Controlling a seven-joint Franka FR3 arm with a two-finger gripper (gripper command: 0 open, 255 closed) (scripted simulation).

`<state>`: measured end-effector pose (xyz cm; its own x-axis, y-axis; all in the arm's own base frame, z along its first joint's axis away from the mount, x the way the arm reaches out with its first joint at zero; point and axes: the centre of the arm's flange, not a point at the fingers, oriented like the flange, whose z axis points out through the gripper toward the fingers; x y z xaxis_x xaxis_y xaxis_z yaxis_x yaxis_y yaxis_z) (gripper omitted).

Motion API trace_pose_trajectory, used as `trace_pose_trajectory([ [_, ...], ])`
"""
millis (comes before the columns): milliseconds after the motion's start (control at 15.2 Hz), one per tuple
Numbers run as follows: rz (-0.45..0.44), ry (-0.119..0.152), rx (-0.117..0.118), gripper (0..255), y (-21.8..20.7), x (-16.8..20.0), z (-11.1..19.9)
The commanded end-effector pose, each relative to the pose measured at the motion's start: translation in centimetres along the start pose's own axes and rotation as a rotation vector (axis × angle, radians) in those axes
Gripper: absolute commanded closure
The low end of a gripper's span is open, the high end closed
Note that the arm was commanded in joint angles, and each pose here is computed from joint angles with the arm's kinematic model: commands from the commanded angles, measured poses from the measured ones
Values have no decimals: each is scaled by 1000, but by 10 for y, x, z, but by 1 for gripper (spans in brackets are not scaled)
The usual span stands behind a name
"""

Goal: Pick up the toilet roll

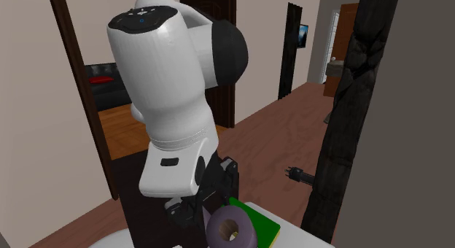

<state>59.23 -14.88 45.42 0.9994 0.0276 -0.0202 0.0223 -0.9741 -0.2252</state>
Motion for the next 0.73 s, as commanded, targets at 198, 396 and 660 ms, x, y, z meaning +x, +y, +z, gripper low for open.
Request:
trace_pose_trajectory([
  [198,2,-2,-1,255,1,0,1],
  [396,2,-2,-1,255,-1,-1,-3],
  [660,2,-2,-1,255,-6,-1,-24],
])
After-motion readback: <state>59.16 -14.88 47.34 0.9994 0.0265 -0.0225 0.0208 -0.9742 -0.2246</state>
